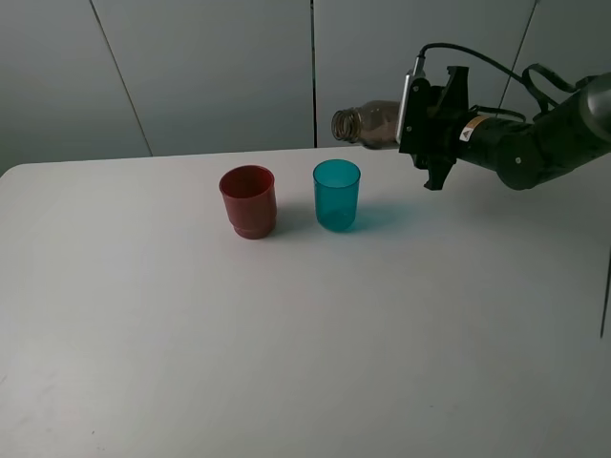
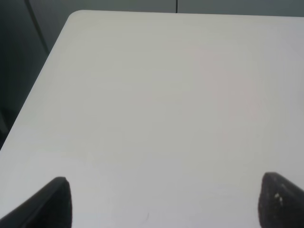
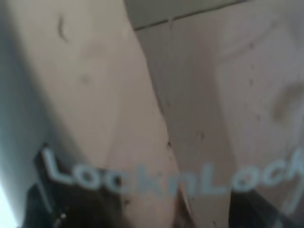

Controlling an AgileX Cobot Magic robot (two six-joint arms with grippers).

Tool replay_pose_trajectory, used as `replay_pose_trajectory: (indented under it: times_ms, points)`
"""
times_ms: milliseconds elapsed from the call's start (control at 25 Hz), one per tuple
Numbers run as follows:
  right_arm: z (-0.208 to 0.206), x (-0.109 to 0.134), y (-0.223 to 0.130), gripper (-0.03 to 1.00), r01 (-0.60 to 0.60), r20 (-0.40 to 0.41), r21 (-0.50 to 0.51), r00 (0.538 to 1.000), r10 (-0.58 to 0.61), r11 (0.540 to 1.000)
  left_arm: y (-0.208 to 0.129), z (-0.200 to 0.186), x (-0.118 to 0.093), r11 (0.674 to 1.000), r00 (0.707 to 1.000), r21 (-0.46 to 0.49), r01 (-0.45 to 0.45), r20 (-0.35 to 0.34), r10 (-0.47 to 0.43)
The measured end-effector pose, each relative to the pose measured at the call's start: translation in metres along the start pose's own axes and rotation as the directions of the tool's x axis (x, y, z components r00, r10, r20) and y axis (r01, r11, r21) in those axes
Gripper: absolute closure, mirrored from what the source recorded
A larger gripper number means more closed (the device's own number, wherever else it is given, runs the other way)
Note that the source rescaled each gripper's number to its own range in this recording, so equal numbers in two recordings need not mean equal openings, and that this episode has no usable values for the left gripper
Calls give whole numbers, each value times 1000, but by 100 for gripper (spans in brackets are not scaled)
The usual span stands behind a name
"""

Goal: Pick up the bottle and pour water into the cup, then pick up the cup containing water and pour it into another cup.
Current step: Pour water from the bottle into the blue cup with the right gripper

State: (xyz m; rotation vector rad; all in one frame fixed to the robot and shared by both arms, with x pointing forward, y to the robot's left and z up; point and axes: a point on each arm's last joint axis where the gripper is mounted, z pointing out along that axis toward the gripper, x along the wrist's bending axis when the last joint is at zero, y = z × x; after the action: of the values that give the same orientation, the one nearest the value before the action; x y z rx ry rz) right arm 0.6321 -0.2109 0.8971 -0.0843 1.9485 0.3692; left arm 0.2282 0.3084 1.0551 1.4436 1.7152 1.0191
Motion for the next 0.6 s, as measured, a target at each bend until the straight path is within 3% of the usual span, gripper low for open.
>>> replay_pose_trajectory:
  times_ms: [600]
  points:
    - [-1,-2,-8,96,40,4,18,999,-40,999,0,0,0,1000,1000,0,0,0,0]
